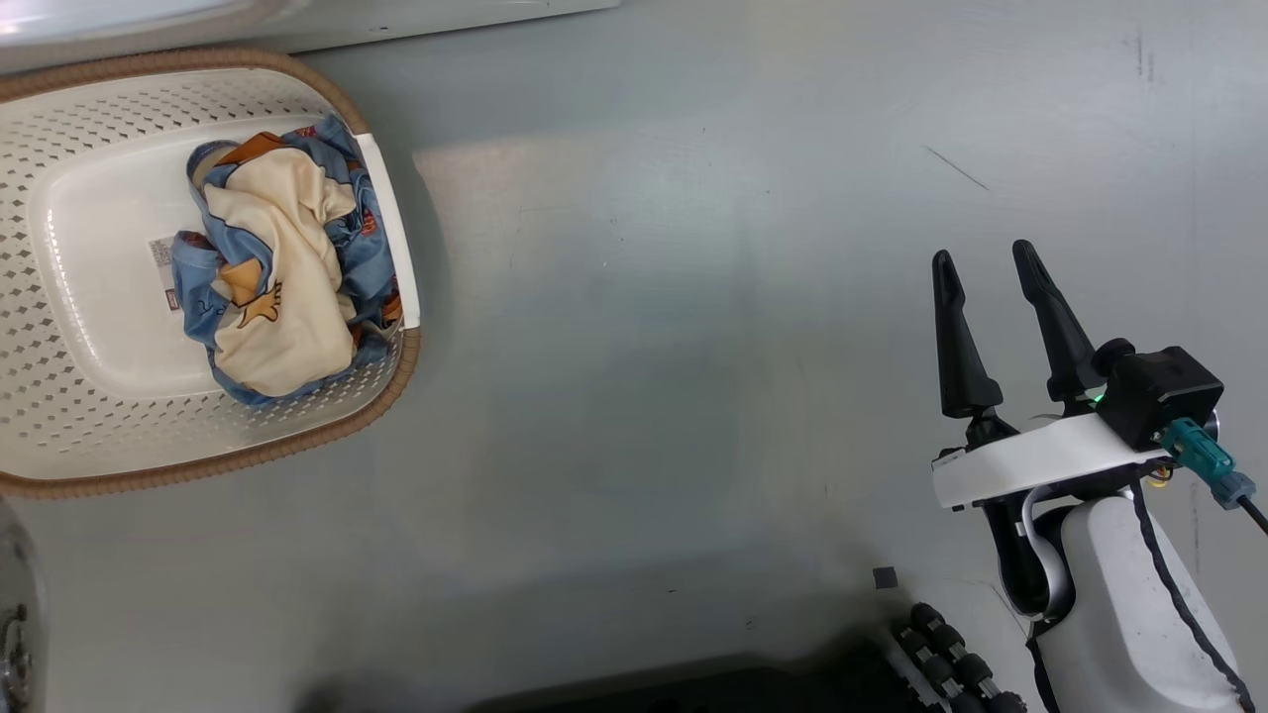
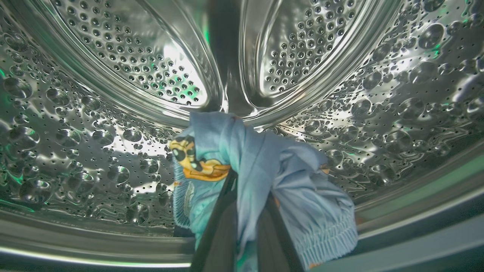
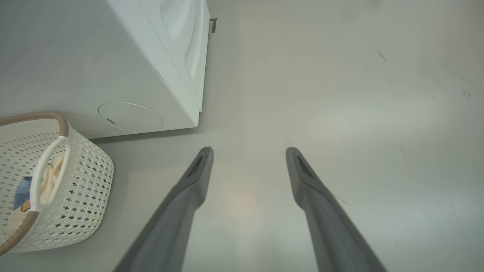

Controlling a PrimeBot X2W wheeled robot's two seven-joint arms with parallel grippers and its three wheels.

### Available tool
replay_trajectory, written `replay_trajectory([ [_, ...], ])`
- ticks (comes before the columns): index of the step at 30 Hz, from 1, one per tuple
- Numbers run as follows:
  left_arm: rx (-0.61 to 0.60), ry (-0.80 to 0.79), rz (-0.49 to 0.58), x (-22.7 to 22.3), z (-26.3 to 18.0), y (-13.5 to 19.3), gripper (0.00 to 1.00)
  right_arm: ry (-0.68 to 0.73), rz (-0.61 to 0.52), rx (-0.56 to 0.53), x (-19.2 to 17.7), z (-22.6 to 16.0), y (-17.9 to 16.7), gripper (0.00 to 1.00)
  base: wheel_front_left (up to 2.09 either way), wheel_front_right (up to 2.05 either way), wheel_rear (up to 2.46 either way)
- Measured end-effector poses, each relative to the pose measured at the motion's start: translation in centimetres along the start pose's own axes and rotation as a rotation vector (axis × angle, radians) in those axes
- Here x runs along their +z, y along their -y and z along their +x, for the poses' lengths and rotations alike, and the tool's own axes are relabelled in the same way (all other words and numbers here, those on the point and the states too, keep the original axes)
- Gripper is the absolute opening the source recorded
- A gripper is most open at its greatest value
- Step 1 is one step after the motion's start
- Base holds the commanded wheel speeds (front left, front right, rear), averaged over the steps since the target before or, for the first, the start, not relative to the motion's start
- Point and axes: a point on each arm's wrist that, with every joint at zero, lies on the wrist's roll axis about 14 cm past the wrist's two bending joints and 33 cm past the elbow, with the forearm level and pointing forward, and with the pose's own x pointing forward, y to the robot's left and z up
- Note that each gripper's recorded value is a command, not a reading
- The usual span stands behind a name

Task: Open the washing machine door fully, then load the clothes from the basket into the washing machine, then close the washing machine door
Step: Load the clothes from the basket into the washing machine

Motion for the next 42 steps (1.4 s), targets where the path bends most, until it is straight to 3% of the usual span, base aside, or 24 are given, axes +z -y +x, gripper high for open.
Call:
replay_trajectory([
  [9,-0.013,0.102,0.068,3.4,1.4,-0.1,0.00,-0.021,0.003,0.006,-0.8,0.1,-0.2,1.00,0.00,0.00,0.00],
  [16,-0.012,0.035,0.095,1.2,1.8,-0.4,0.00,-0.028,0.002,0.004,-1.0,0.0,-0.1,1.00,0.00,0.00,0.00],
  [17,-0.016,0.010,0.143,0.7,1.9,-0.4,0.00,-0.029,0.002,0.003,-1.1,0.0,-0.1,1.00,0.00,0.00,0.00],
  [32,-0.011,-0.067,0.134,-1.5,2.8,-0.6,0.00,-0.035,-0.002,-0.004,-1.2,-0.1,0.2,1.00,0.00,0.00,0.00],
  [33,-0.010,-0.060,0.133,-1.3,2.9,-0.6,0.87,-0.032,-0.003,-0.003,-1.1,0.0,0.2,1.00,0.00,0.00,0.00],
  [34,-0.010,-0.053,0.133,-1.1,2.9,-0.6,1.00,-0.030,-0.004,-0.003,-1.0,0.0,0.2,1.00,0.00,0.00,0.00],
  [42,-0.006,-0.040,0.125,-0.8,2.8,-0.7,1.00,-0.015,-0.004,0.000,-0.5,0.2,0.1,1.00,0.00,0.00,0.00],
])
